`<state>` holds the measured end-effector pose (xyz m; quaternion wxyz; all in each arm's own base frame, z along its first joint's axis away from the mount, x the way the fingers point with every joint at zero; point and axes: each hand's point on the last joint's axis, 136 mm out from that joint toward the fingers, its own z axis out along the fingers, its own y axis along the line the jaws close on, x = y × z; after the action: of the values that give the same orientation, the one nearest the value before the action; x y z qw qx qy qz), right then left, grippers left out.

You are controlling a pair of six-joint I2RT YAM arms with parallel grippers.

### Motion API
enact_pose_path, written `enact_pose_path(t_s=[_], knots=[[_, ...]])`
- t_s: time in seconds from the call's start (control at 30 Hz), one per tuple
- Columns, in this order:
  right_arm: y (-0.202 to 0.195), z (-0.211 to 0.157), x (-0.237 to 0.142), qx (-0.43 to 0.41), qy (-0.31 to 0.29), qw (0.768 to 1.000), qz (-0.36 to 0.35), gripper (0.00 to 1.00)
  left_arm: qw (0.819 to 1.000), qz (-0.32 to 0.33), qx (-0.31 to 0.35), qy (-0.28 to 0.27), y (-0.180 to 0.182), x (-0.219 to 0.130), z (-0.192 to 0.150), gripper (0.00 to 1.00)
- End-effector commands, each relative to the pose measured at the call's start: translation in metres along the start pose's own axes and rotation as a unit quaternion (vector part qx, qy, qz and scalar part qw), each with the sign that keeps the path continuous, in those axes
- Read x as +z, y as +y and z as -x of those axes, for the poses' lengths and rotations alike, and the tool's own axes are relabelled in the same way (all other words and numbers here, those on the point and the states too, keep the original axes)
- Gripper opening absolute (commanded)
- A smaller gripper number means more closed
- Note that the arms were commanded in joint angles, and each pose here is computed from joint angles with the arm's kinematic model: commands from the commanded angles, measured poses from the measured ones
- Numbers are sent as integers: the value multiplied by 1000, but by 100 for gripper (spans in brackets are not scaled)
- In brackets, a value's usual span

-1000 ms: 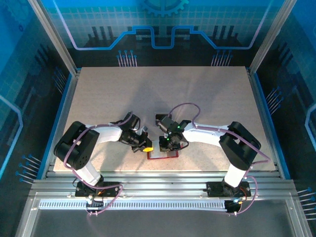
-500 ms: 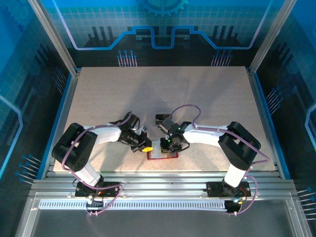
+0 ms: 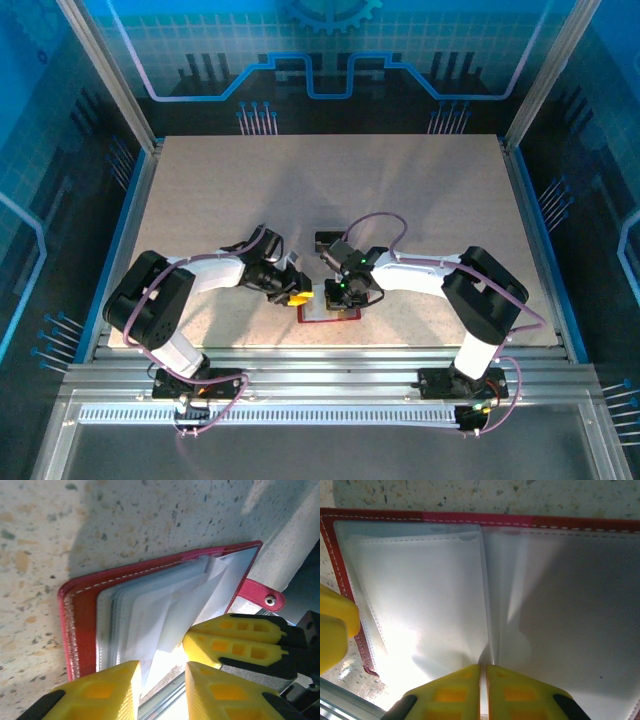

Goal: Take the credit cards out of the card holder

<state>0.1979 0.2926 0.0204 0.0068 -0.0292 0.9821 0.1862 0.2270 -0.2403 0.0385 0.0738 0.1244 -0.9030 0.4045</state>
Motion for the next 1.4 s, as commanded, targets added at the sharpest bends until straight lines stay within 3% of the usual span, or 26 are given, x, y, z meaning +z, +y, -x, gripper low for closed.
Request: enact_pose_path(t_s=[0.0, 1.03, 1.37], knots=[[-8, -2, 2, 8, 7, 1000, -6, 11, 1000, -18, 1, 5, -11, -1, -5, 26], [-7, -2, 0, 9, 7, 1000, -1, 11, 1000, -10, -4, 23, -3, 17, -6, 32], [-3, -1, -7, 8, -2, 1000, 8, 10, 999, -43, 1, 20, -20, 14, -6, 26]])
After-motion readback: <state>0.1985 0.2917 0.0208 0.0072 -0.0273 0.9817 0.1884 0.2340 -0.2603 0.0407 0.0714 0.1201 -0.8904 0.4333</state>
